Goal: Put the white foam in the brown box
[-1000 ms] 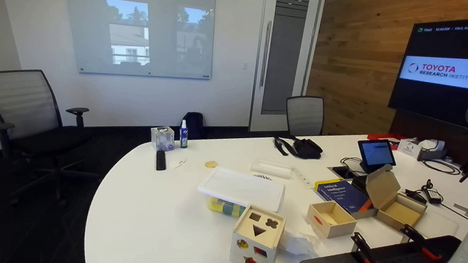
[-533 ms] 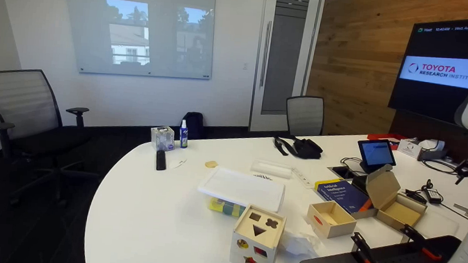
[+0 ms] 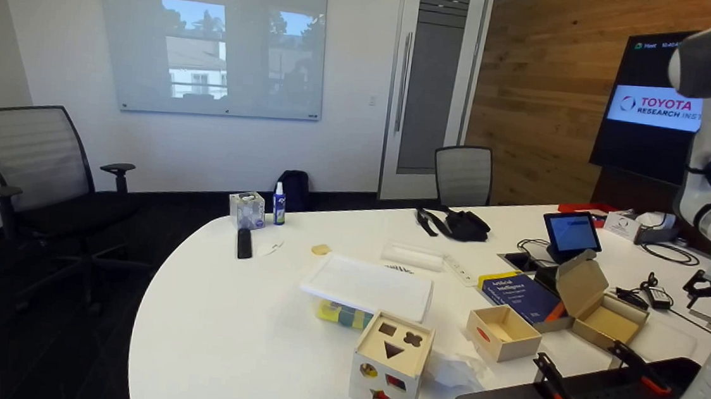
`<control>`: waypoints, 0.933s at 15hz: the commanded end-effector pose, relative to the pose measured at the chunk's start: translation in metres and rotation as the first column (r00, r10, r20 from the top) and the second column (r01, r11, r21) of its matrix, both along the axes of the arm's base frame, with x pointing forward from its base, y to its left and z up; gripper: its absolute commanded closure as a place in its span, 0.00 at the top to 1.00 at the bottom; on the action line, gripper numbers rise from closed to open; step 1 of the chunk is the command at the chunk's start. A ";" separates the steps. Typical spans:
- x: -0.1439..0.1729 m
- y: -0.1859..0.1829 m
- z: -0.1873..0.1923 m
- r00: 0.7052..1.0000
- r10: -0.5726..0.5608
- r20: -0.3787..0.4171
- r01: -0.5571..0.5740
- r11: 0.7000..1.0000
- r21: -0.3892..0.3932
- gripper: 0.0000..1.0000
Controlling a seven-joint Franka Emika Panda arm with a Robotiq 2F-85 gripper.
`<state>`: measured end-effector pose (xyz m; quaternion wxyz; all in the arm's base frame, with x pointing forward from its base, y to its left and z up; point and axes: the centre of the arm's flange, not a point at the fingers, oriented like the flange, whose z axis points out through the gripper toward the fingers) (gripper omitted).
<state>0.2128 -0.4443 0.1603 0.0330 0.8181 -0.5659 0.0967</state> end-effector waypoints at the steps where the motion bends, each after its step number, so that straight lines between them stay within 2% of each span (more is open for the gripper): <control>1: 0.013 -0.057 -0.074 0.999 0.000 -0.040 -0.001 1.000 -0.011 1.00; 4: 0.021 -0.094 -0.127 0.999 -0.012 -0.053 0.013 1.000 0.006 1.00; 5: 0.009 -0.054 -0.095 0.998 -0.006 -0.059 0.007 1.000 0.017 1.00; 8: 0.007 -0.077 -0.131 0.998 -0.013 -0.056 0.015 0.999 0.030 1.00; 14: 0.011 -0.082 -0.129 0.999 -0.010 -0.049 0.011 1.000 0.020 1.00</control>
